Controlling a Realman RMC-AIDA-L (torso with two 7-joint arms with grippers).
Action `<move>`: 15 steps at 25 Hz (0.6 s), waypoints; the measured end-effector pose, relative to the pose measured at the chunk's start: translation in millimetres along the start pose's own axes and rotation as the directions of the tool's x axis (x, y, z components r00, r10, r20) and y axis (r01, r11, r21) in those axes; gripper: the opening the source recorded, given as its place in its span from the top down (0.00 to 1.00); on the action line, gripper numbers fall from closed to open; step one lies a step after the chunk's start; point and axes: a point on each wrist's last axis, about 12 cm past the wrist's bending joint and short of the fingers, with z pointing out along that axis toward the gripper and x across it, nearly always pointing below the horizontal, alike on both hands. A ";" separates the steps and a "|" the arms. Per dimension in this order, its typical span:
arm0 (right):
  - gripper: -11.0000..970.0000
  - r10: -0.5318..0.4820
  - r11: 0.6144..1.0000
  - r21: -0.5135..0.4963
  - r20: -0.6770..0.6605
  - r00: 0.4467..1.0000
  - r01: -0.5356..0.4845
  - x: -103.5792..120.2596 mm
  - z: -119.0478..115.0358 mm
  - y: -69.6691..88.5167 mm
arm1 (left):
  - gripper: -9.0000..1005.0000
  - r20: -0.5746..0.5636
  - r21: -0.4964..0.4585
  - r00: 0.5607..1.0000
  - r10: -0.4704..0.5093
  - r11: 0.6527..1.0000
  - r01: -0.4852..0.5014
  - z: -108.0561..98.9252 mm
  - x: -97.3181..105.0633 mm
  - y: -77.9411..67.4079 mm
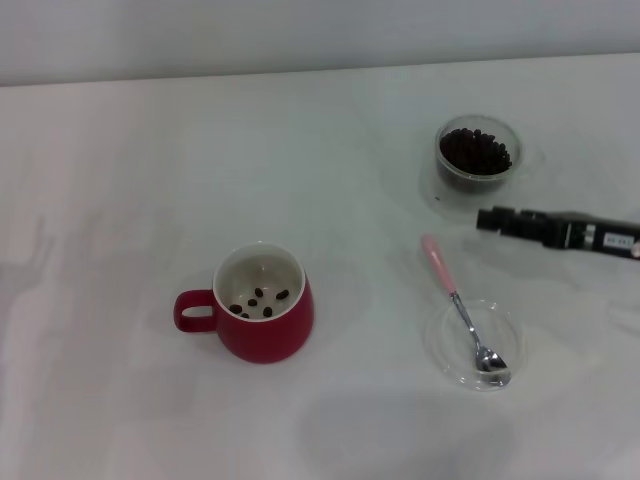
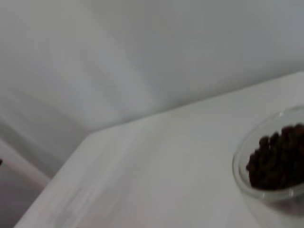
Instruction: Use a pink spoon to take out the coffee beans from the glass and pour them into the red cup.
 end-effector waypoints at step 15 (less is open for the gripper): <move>0.21 -0.625 0.769 0.532 0.507 0.594 0.355 -25.6 -32.7 0.6 | 0.15 0.001 0.002 1.000 -0.003 1.000 0.003 1.0 -0.2 -0.2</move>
